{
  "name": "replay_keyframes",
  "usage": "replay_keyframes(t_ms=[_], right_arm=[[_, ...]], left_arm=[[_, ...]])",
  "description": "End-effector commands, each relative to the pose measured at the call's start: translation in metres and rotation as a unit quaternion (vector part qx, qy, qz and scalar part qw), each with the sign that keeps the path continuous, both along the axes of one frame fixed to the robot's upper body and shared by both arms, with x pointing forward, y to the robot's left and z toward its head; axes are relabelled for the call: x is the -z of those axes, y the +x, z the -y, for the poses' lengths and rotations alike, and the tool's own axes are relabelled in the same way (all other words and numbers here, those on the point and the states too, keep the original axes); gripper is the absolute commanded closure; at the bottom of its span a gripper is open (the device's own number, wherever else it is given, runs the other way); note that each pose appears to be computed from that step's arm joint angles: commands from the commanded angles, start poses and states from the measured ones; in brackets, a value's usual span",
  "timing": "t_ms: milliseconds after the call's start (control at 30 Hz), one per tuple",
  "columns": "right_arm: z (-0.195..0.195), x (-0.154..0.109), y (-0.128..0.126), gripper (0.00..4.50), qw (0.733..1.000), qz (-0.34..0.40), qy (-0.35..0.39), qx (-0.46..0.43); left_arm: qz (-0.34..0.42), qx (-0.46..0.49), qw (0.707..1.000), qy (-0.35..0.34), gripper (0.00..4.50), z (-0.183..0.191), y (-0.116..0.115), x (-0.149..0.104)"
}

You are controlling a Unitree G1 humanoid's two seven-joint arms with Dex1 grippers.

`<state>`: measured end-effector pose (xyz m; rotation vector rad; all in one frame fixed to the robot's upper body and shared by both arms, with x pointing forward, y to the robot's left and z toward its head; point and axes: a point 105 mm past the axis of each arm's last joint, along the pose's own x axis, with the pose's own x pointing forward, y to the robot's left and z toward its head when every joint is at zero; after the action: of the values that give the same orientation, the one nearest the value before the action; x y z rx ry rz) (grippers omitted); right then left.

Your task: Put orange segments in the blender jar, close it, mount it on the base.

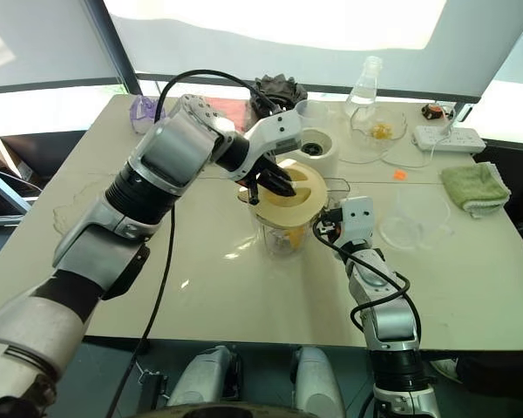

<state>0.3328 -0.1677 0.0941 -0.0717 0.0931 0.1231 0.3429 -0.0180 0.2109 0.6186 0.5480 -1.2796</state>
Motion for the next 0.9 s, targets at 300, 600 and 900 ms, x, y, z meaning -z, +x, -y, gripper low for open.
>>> replay_keyframes(t_ms=[300, 600, 900], right_arm=[[0.010, -0.035, 0.000, 3.32, 0.997, 0.057, -0.034, 0.035], [0.009, -0.034, 0.001, 3.32, 0.997, 0.054, -0.035, 0.031], [0.011, -0.029, 0.001, 3.36, 0.998, 0.045, -0.038, 0.027]], left_arm=[[-0.069, -0.146, 0.986, 0.052, 4.25, -0.029, 0.017, 0.057], [-0.054, -0.068, 0.995, 0.043, 4.25, -0.023, 0.011, 0.046], [-0.004, -0.027, 1.000, 0.004, 1.81, -0.014, 0.016, 0.007]])
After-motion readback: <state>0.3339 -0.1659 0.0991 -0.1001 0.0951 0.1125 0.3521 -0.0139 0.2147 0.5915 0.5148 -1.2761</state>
